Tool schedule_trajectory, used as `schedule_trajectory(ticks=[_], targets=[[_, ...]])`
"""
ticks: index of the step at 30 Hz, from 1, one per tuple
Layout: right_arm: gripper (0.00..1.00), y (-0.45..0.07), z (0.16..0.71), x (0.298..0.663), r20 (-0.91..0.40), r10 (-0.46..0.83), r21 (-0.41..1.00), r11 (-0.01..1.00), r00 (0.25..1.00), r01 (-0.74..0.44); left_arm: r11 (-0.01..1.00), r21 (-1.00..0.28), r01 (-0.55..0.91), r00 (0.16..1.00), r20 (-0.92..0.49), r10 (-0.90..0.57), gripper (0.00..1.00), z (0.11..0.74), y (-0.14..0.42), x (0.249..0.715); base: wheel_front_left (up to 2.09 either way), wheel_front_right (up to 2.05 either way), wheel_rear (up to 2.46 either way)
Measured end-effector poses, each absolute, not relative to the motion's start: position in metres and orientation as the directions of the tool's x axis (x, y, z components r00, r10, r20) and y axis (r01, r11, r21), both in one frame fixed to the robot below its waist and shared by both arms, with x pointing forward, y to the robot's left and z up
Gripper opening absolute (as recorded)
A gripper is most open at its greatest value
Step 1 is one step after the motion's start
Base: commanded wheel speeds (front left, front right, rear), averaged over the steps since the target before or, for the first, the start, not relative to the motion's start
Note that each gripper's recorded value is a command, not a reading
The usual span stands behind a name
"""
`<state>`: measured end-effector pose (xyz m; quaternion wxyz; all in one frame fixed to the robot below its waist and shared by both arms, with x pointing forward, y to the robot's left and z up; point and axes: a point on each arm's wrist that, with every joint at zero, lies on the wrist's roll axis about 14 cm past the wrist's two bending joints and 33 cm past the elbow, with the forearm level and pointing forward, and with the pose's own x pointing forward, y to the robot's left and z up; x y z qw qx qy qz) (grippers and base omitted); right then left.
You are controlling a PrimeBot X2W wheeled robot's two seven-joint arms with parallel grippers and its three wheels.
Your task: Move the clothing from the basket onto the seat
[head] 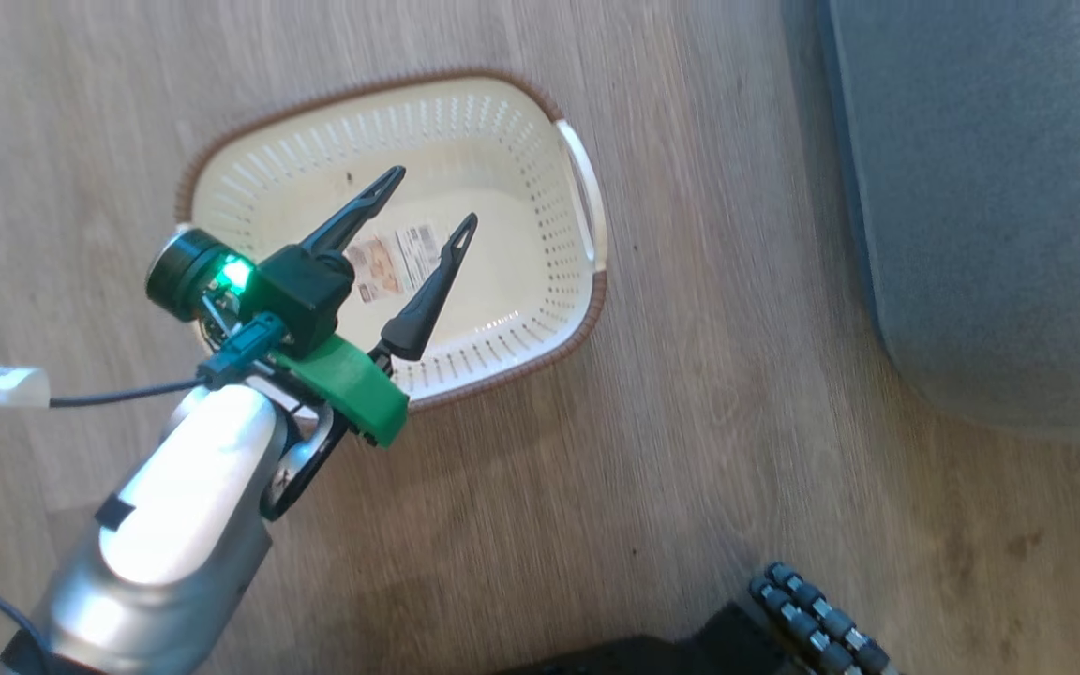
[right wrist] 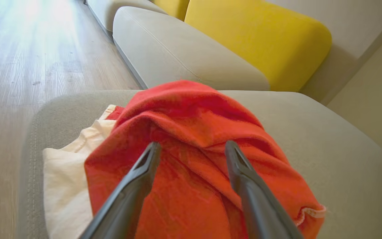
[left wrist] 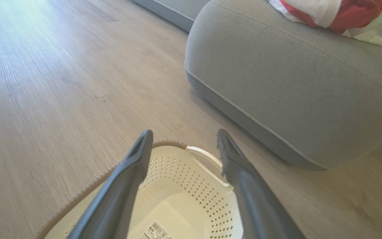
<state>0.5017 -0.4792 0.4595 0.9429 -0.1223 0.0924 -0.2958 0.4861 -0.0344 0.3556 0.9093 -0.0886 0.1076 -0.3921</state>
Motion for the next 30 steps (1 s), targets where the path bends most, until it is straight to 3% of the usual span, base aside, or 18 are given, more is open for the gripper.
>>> schedule_trajectory(ticks=[17,30], targets=[[1.00,-0.407,0.501,0.490,-0.022,-0.374,-0.156,0.917,0.927,0.366,0.854,-0.177,0.490,0.856,-0.086,-0.509,1.00,0.428,0.038,0.478,0.00,0.00,0.00],[1.00,-0.281,0.496,0.488,0.001,-0.131,-0.035,0.991,0.991,0.131,0.957,-0.130,0.258,0.962,-0.056,-0.267,1.00,0.460,0.116,0.453,0.00,0.00,0.00]])
